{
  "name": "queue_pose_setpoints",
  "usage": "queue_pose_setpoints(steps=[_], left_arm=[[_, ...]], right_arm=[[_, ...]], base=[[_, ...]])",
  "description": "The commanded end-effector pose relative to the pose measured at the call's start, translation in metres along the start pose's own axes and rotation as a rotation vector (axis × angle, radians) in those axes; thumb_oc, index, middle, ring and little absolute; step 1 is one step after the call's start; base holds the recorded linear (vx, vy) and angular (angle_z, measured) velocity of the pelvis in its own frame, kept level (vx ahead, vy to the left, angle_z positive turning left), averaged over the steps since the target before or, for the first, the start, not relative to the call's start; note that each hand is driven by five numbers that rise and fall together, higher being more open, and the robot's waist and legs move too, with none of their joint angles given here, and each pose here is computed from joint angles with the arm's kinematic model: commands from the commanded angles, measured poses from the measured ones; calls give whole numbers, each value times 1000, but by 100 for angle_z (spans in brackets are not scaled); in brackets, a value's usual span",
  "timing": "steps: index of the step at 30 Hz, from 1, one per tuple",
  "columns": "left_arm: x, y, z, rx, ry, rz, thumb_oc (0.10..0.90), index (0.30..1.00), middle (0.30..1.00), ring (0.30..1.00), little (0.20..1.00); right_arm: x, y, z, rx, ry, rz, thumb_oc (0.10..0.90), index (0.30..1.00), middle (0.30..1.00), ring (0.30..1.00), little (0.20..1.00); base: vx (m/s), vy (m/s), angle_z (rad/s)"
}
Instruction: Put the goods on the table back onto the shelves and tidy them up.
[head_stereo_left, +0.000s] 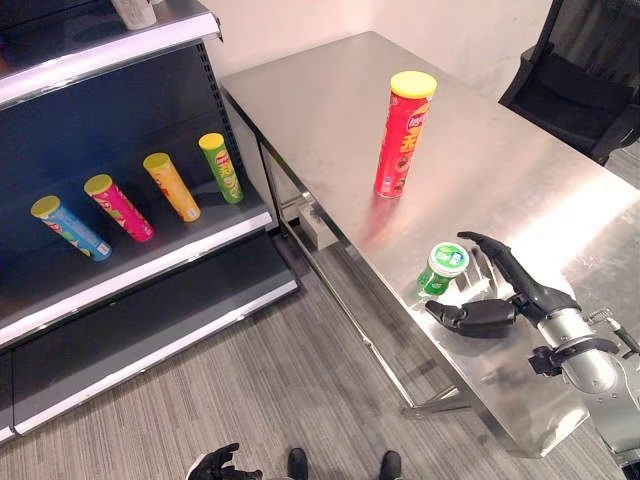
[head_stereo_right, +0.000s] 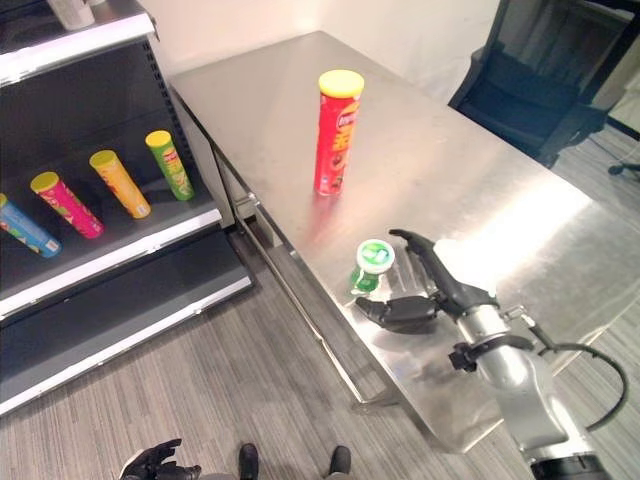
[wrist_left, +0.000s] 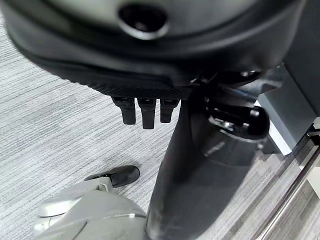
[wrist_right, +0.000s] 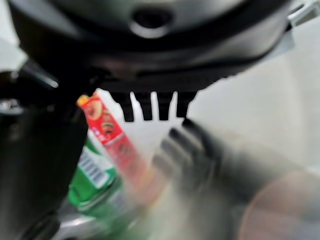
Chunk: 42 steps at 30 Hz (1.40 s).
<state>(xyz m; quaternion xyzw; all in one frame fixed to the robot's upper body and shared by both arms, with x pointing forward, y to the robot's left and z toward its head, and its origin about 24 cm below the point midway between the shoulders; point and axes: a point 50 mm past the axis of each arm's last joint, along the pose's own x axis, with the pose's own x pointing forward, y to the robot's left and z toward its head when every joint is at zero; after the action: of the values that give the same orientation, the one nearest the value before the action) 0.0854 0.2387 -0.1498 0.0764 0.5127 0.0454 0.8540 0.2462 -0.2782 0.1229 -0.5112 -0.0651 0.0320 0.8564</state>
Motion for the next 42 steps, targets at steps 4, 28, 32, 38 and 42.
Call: queue_pose_setpoints(steps=[4, 28, 32, 38, 42], left_arm=[[2, 16, 12, 81, -42, 42, 800, 900, 900, 900, 900], [2, 20, 12, 82, -33, 75, 800, 900, 900, 900, 900], [2, 19, 13, 82, -38, 75, 800, 900, 900, 900, 900], [2, 21, 14, 79, -42, 76, 800, 900, 900, 900, 900], [2, 23, 16, 77, -45, 78, 800, 900, 900, 900, 900]], right_arm=[[20, -44, 50, -75, -260, -216, 800, 900, 900, 900, 900], [17, -42, 45, -59, -214, -291, 400, 300, 300, 300, 300], [16, -43, 45, -58, -211, -308, 400, 300, 300, 300, 300], [12, -52, 47, -42, -224, -328, 400, 300, 300, 300, 300], [11, -69, 55, -4, -272, -362, 400, 300, 300, 300, 300]], base=[[4, 7, 4], [1, 2, 1], [0, 0, 0], [0, 0, 0], [0, 0, 0]])
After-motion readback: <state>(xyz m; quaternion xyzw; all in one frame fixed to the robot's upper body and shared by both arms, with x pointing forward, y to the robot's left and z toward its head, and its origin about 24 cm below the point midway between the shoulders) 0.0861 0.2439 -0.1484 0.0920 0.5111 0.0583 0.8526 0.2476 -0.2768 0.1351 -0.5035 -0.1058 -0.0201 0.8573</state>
